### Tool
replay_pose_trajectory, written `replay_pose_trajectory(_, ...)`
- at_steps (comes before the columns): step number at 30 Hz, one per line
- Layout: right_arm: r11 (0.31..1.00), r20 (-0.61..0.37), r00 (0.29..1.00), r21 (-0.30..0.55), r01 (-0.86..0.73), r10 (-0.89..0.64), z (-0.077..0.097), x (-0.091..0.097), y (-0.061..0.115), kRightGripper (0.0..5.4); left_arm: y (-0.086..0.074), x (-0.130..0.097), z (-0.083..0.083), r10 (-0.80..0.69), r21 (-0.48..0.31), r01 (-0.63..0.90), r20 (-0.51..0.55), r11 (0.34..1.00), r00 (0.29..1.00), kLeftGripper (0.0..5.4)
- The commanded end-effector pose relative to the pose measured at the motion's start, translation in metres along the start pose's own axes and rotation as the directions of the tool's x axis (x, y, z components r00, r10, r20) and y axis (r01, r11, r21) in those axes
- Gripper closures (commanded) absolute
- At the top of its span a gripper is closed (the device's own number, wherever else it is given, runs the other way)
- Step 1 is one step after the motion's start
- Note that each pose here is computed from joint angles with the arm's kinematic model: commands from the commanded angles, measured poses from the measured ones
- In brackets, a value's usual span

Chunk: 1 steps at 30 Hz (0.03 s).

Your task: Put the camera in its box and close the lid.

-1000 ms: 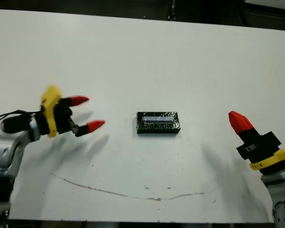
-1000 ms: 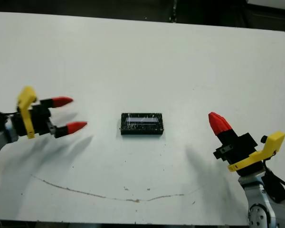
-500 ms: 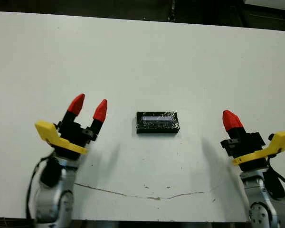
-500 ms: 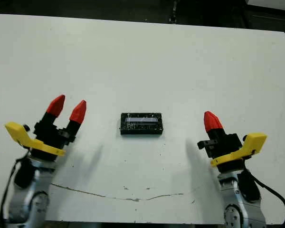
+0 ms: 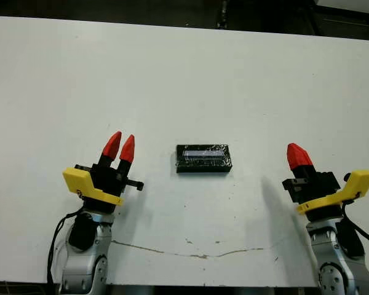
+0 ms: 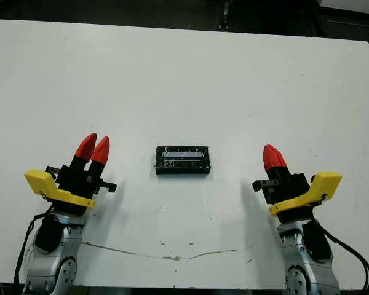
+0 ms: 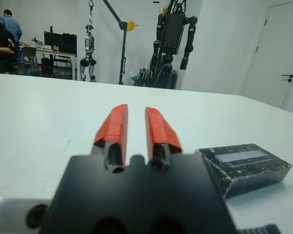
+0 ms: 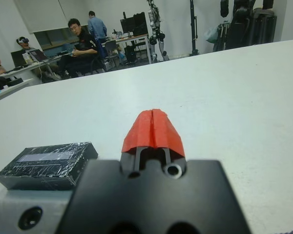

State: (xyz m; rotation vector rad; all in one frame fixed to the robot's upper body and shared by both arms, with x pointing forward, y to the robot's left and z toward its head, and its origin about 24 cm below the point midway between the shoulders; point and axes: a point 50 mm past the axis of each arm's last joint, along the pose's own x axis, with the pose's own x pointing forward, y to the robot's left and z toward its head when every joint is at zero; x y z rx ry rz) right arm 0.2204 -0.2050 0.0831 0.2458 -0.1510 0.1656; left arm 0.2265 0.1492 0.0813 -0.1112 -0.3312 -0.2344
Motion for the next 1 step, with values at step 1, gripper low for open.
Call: replay_pose_trajectory(1,1.0,-0.013,1.0,-0.009,0.014,-0.015,-0.0011,-0.0028,-0.0035,5.4,0.001,-0.0053,-0.004,0.009,0.012,-0.008,-0.038,1.0,0.999,5.1)
